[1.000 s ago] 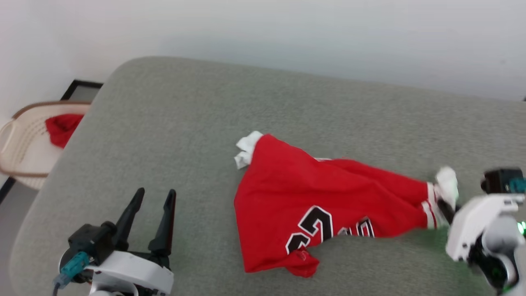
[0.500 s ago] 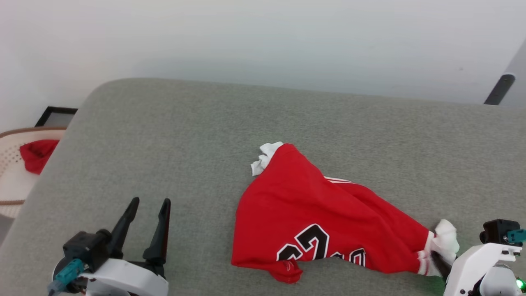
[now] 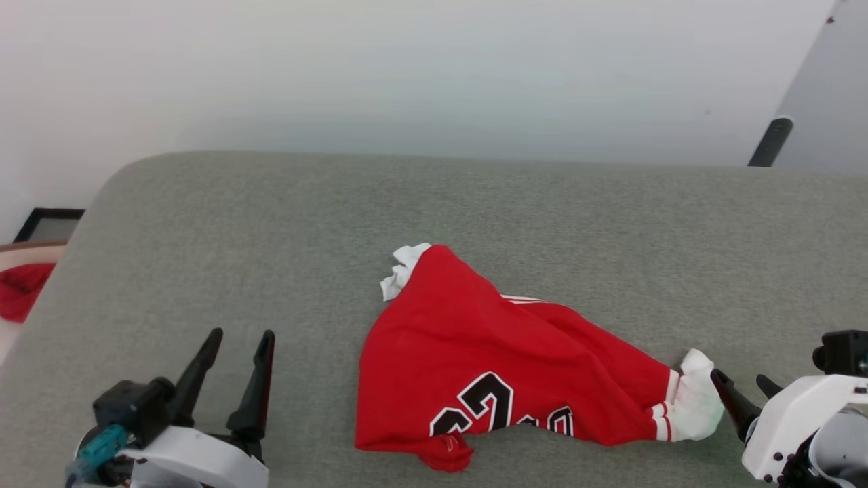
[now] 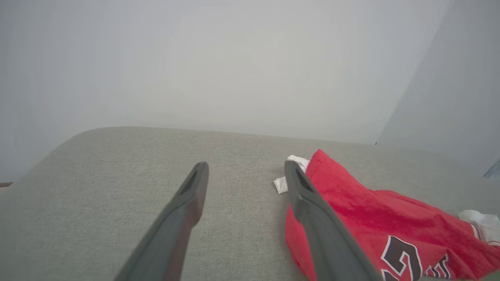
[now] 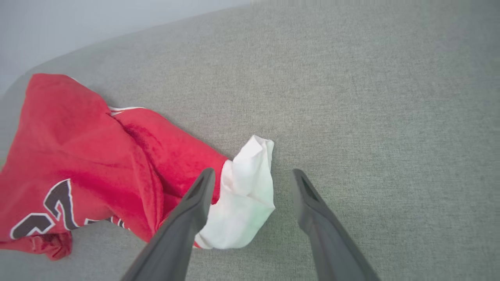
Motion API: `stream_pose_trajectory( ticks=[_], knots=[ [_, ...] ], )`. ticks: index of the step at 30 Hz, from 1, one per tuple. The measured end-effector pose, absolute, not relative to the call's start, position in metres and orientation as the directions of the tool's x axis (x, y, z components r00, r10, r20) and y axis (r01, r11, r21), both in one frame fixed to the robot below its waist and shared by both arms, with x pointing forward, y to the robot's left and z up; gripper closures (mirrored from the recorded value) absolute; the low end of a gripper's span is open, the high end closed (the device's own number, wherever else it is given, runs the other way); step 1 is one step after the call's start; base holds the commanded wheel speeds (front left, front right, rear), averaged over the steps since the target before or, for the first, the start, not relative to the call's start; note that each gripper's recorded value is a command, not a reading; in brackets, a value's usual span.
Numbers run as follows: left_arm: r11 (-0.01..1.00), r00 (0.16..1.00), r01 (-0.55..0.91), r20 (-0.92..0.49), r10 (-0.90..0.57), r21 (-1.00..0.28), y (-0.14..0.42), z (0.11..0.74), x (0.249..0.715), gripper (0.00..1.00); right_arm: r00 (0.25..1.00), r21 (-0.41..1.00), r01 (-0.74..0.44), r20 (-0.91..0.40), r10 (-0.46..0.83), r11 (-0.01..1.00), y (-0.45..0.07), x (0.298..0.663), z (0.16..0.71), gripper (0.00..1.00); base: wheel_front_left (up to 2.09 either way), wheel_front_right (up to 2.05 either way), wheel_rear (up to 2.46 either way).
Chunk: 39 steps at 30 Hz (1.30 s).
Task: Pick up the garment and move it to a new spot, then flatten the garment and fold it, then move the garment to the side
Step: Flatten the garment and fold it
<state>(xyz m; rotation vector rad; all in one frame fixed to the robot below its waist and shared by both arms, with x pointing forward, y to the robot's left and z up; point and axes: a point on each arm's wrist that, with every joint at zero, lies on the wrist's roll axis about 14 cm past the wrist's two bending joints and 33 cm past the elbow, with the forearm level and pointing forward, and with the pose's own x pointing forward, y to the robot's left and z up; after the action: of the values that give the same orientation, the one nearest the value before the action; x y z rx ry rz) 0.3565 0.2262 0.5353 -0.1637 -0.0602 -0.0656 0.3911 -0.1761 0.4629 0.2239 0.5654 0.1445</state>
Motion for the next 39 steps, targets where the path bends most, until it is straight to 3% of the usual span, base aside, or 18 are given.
stream_pose_trajectory(
  ticks=[8, 18, 22, 29, 39],
  knots=[
    [0.965, 0.983, 0.174, -0.019, -0.182, -0.195, 0.2, 0.533, 0.369, 0.0, 0.873, 0.287, -0.05, -0.453, 0.182, 0.957, -0.179, 0.376, 0.473, 0.0, 0.0, 0.0, 0.0],
    [0.916, 0.903, 0.325, -0.209, -0.374, -0.235, 0.168, 0.548, 0.424, 0.0, 0.898, 0.312, -0.004, -0.416, 0.14, 0.95, -0.19, 0.376, 0.473, 0.0, 0.0, 0.0, 0.0],
    [0.892, 0.829, 0.35, -0.349, -0.437, -0.284, 0.156, 0.54, 0.444, 0.0, 0.909, 0.329, 0.013, -0.397, 0.126, 0.944, -0.194, 0.381, 0.475, 0.0, 0.0, 0.0, 0.0],
    [0.907, 0.671, 0.317, -0.61, -0.421, -0.277, 0.152, 0.496, 0.459, 0.0, 0.927, 0.335, 0.07, -0.369, 0.063, 0.94, -0.213, 0.383, 0.472, 0.0, 0.0, 0.0, 0.0],
    [0.908, 0.489, 0.307, -0.772, -0.407, -0.285, 0.134, 0.444, 0.457, 0.0, 0.946, 0.322, 0.143, -0.324, -0.033, 0.936, -0.238, 0.383, 0.47, 0.0, 0.0, 0.0, 0.0]
  ],
)
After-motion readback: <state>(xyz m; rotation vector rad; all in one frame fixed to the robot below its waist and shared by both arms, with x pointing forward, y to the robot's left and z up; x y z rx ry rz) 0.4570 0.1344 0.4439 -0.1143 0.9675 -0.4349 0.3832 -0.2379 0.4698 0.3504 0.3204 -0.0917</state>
